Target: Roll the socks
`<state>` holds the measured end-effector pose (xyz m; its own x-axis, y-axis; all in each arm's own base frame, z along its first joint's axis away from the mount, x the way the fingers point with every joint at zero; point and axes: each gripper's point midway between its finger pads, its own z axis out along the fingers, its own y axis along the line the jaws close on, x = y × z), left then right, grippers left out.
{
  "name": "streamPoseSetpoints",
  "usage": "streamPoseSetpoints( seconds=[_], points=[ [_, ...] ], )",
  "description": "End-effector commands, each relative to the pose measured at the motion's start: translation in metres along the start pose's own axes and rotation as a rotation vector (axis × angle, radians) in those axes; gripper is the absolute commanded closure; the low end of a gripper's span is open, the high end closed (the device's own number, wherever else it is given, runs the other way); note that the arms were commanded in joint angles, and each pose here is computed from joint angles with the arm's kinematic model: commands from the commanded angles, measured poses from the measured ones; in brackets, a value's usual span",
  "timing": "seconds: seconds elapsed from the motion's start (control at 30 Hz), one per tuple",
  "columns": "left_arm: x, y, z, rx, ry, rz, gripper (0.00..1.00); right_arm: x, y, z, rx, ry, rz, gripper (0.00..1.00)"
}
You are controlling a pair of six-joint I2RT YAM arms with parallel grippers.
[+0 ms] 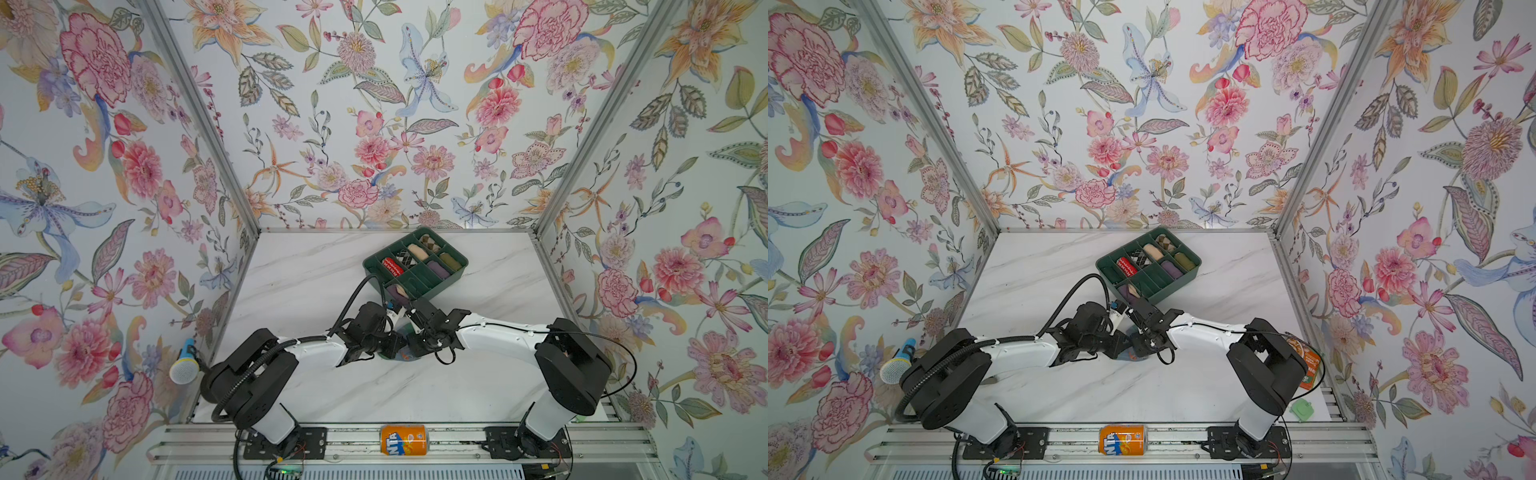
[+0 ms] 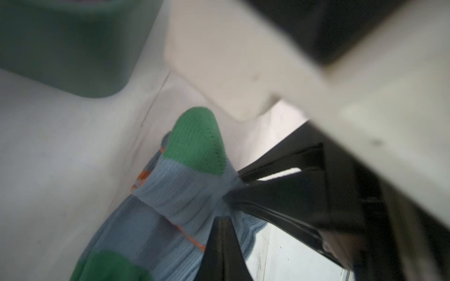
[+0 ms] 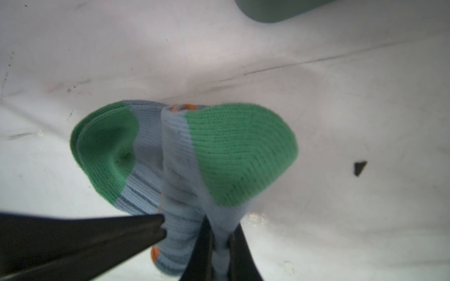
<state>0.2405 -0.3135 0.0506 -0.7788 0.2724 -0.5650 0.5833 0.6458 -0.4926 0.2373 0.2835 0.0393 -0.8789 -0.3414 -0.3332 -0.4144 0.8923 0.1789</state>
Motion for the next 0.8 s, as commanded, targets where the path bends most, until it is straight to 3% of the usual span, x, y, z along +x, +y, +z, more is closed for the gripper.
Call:
streamPoseSetpoints(
  seconds=[0.0, 0.33, 0.5, 0.77],
  points=[
    [-0.003, -0.004, 0.005, 0.013, -0.001, -0.008, 1.0, 0.016, -0.012, 0.005, 0.046, 0.053, 0.005, 1.0],
    [0.007, 0.013, 0.018, -0.045, 0.033, -0.012, 1.0, 0.014, -0.005, 0.006, 0.002, 0.041, 0.001, 0.99],
    [0.028, 0.024, 0.026, -0.065, 0.098, -0.025, 1.0, 0.01, -0.006, -0.001, -0.041, 0.009, 0.026, 0.89],
    [0.045, 0.031, 0.027, -0.08, 0.137, -0.037, 1.0, -0.009, -0.012, -0.033, -0.169, -0.137, 0.112, 0.63]
  ],
)
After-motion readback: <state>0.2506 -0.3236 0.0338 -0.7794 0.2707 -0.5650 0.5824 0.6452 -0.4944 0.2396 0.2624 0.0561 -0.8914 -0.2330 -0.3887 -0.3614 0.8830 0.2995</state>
